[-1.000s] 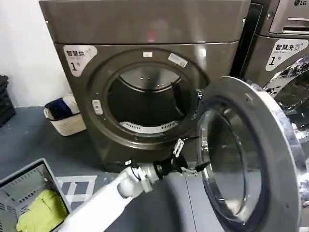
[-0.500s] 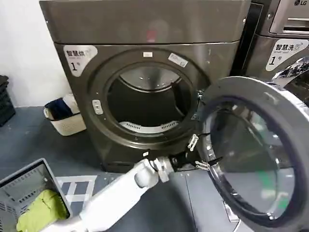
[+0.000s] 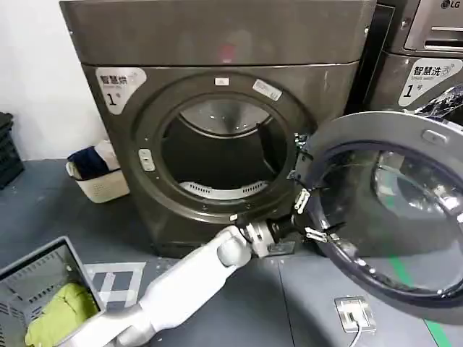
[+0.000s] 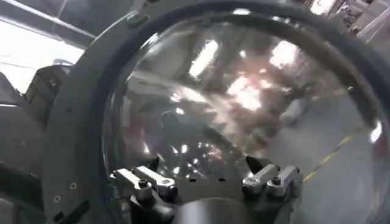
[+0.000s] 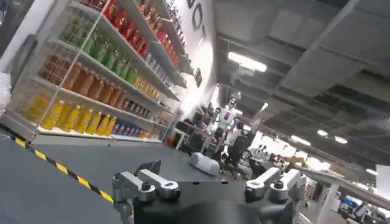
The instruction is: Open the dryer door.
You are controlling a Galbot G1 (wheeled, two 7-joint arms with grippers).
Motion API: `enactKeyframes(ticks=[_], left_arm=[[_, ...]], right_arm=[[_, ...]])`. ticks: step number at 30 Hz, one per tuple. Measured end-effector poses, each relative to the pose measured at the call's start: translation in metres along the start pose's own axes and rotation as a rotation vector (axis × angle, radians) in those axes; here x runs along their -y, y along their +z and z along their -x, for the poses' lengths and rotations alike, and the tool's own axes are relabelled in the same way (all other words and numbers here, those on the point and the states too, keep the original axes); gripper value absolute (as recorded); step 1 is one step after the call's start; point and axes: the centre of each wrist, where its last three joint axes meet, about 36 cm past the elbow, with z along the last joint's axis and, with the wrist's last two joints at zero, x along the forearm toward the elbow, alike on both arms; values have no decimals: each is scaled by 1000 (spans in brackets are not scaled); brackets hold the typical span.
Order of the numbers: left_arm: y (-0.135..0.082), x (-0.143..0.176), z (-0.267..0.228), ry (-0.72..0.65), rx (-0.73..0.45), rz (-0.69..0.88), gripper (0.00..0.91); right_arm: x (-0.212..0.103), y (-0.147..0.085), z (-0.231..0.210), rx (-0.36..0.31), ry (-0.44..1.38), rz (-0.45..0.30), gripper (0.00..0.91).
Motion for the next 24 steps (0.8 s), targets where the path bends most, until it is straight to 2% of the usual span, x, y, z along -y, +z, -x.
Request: enactKeyframes(ticks=[17,24], left_arm=[[-3,-3,16,-1,1,-18,907],[-8,-3,14,-1,1,-24,907]], right_arm=[[6,-1,2,-30,59,-7,907],[20,8,3,-76,172,-59,907]])
